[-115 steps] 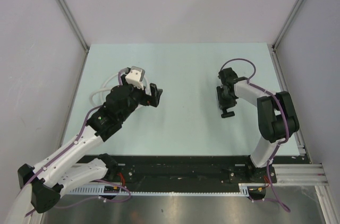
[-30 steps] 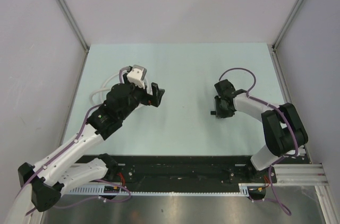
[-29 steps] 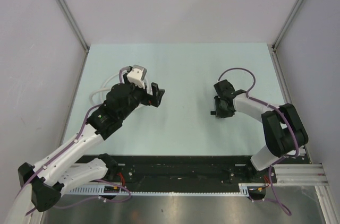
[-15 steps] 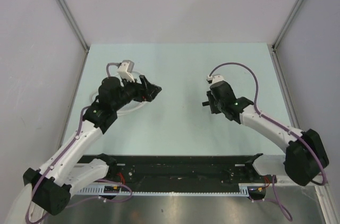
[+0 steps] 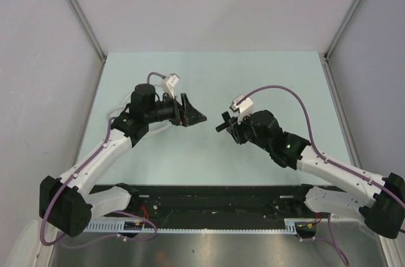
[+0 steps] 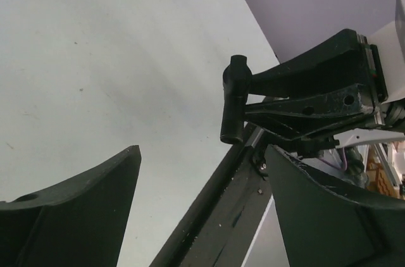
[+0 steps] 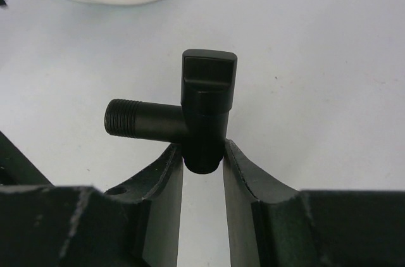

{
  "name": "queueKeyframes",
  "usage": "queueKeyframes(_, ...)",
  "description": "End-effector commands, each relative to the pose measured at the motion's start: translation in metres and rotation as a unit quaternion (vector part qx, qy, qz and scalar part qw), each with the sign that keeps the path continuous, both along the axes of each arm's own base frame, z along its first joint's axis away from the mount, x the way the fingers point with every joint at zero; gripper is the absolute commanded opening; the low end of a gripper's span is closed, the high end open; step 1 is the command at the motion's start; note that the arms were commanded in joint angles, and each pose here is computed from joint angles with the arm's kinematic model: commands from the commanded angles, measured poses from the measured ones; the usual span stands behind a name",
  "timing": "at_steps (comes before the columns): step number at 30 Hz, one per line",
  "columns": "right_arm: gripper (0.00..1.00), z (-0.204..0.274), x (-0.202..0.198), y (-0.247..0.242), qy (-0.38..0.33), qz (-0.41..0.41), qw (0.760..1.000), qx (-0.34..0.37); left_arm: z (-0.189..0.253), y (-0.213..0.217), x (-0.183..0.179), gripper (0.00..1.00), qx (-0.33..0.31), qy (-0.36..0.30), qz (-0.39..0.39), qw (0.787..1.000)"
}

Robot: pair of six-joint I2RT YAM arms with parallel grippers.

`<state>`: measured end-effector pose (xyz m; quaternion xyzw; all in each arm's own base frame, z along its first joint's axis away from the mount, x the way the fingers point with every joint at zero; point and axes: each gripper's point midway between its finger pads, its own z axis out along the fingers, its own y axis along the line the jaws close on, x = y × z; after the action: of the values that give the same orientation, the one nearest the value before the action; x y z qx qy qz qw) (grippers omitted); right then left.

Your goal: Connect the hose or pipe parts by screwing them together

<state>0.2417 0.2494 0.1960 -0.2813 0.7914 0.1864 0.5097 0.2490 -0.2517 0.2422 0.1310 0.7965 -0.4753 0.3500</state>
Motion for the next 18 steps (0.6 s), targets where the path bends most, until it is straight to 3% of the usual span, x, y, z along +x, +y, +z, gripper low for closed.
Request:
queueKeyframes(1, 0.04, 0.036, -0.008, 0.026, -0.041, 0.053, 0.996, 0.061, 0.025, -0.017, -0.017, 0.85, -0.022, -0.043, -0.082, 0.996)
queueKeyframes(14, 0.03, 0.034, -0.032, 0.046, -0.057, 0.129, 0.989, 0.041, 0.018, -0.056, -0.022, 0.78, -0.022, -0.007, -0.149, 0.989)
queueKeyframes(18, 0.03, 0.038, -0.034, 0.042, -0.064, 0.130, 0.989, 0.037, 0.005, -0.065, -0.023, 0.67, -0.019, 0.019, -0.167, 0.986)
